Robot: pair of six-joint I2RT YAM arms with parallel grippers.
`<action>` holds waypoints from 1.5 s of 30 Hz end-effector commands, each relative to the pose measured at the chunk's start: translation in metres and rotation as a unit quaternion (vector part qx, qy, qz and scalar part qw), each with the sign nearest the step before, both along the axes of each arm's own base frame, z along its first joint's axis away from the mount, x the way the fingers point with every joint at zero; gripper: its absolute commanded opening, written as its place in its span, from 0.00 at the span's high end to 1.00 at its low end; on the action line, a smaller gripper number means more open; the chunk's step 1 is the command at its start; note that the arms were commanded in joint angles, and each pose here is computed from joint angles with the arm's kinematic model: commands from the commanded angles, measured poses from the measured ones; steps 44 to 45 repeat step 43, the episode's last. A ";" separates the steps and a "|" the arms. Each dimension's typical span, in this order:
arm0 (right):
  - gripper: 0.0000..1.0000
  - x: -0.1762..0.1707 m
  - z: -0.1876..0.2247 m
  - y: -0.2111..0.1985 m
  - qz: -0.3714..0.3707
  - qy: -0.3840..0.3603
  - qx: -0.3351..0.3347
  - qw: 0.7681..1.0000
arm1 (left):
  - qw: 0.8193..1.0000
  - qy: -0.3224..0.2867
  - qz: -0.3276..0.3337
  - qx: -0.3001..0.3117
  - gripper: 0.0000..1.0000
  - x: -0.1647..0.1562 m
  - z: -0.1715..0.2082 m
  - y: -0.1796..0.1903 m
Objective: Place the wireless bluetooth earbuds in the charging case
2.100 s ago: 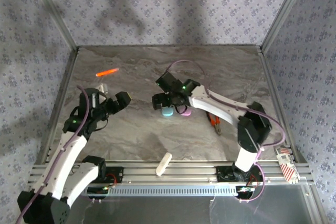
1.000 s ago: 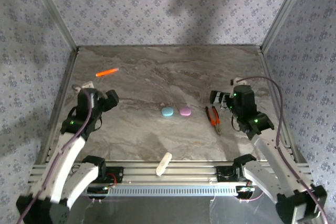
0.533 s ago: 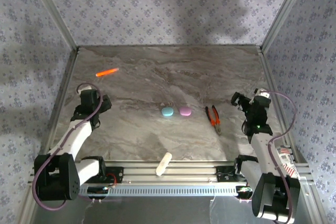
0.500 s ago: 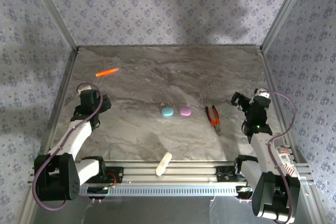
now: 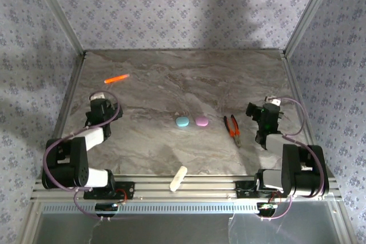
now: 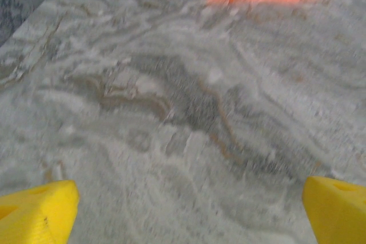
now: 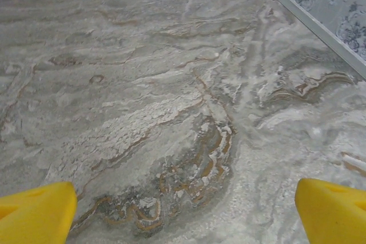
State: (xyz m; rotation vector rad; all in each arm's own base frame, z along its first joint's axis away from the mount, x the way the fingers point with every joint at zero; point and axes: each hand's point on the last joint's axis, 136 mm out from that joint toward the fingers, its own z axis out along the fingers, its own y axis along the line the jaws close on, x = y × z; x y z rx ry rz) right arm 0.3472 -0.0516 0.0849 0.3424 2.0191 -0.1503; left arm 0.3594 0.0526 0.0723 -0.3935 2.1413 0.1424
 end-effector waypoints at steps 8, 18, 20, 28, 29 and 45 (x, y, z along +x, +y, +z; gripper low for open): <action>0.00 0.032 0.017 0.022 0.059 -0.047 -0.093 0.993 | 0.994 -0.104 -0.032 0.022 0.00 0.022 0.041 -0.003; 0.00 0.044 -0.001 0.035 0.127 -0.025 -0.054 0.990 | 0.989 -0.108 -0.097 0.038 0.00 0.035 0.018 -0.026; 0.00 0.044 -0.002 0.035 0.129 -0.021 -0.051 0.990 | 0.988 -0.107 -0.100 0.042 0.00 0.036 0.018 -0.028; 0.00 0.044 -0.002 0.035 0.131 -0.020 -0.046 0.990 | 0.988 -0.105 -0.100 0.044 0.00 0.036 0.018 -0.028; 0.00 0.044 -0.002 0.034 0.131 -0.020 -0.048 0.990 | 0.988 -0.104 -0.101 0.047 0.00 0.037 0.018 -0.029; 0.00 0.044 -0.002 0.034 0.132 -0.020 -0.046 0.990 | 0.988 -0.102 -0.102 0.050 0.00 0.037 0.018 -0.030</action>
